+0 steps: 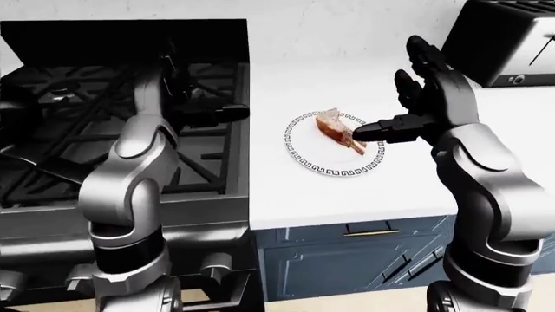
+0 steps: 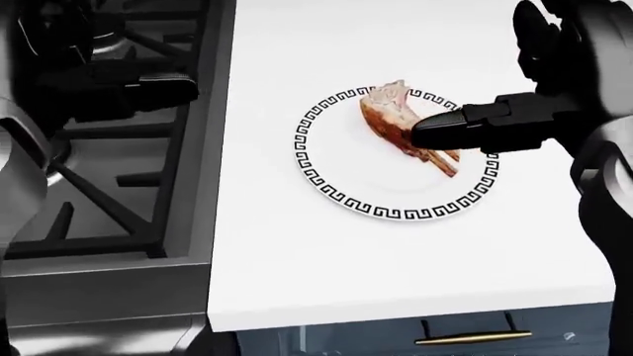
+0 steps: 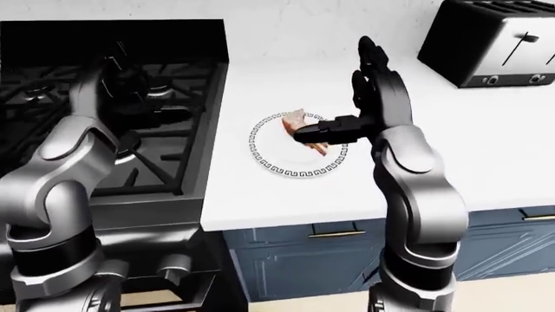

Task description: Pick the lamb chop from the plate and place it in the pan.

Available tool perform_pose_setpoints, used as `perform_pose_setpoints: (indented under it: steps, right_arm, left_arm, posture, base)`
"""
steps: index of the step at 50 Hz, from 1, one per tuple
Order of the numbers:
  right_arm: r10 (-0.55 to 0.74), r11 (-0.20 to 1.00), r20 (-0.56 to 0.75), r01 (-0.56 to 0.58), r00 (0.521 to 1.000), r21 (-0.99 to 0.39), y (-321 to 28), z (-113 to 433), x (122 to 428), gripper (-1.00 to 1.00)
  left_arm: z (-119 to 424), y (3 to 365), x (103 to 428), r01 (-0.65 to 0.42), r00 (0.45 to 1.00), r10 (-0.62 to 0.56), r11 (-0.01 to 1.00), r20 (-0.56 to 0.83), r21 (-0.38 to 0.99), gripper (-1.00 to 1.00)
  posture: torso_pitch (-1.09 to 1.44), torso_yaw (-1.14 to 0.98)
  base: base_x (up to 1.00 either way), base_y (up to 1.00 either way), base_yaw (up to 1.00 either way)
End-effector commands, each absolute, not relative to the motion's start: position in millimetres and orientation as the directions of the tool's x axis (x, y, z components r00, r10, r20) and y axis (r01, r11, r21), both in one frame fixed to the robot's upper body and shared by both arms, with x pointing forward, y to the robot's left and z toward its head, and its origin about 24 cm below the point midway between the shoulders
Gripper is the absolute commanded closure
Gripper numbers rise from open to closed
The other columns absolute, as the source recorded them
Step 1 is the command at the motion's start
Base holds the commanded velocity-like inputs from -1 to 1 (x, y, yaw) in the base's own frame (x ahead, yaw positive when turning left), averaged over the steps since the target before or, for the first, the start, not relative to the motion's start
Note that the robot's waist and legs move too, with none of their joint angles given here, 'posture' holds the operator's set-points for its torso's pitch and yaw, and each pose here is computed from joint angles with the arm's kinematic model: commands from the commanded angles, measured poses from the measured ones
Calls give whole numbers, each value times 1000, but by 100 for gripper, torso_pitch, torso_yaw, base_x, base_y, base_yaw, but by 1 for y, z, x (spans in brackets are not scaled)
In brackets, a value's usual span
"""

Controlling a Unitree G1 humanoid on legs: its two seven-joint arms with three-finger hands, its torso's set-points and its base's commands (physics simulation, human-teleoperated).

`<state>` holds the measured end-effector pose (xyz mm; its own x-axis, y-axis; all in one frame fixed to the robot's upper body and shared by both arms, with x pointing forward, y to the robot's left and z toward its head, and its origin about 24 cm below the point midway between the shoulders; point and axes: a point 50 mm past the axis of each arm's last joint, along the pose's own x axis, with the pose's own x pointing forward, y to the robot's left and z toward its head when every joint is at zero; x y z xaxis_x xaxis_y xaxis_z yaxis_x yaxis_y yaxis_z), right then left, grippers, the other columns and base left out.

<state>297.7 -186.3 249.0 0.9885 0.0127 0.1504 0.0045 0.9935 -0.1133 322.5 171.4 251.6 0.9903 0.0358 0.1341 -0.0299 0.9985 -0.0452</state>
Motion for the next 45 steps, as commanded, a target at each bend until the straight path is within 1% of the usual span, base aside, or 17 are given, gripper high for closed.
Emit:
perform_pose_setpoints:
  steps: [1,19,24,30,36,39,44,45]
  right_arm:
    - [13,992,209,14,978,-127,-185,263,295,-100]
    - [12,991,212,17,977,-136,-184,263,295,-100]
    - [-22,977,218,68,976,-202,-185,265,295,-100]
    - [-8,974,202,53,979,-219,-177,262,301,-100]
    - [-1,978,170,36,985,-206,-177,256,320,-100]
    - [0,970,156,38,988,-241,-176,261,326,-100]
    - [4,965,138,33,990,-259,-176,261,332,-100]
    - [1,963,136,36,991,-267,-176,262,334,-84]
  left_arm:
    - [268,172,319,-30,978,39,999,206,-44,-100]
    - [268,173,319,-31,978,39,999,205,-45,-100]
    - [268,172,319,-30,978,39,999,204,-45,-100]
    - [266,171,319,-27,979,36,999,200,-45,-100]
    - [267,173,319,-33,979,42,998,200,-47,-100]
    - [268,174,318,-34,979,44,998,201,-49,-100]
    - [268,174,319,-34,978,44,998,202,-50,-100]
    - [269,174,318,-34,978,44,998,202,-50,-100]
  posture:
    - [0,0]
    - [0,0]
    - [0,0]
    - [0,0]
    - [0,0]
    - [0,0]
    - [0,0]
    - [0,0]
  base:
    - [0,0,0]
    - [0,0,0]
    - [0,0,0]
    - [0,0,0]
    - [0,0,0]
    - [0,0,0]
    - [0,0,0]
    - [0,0,0]
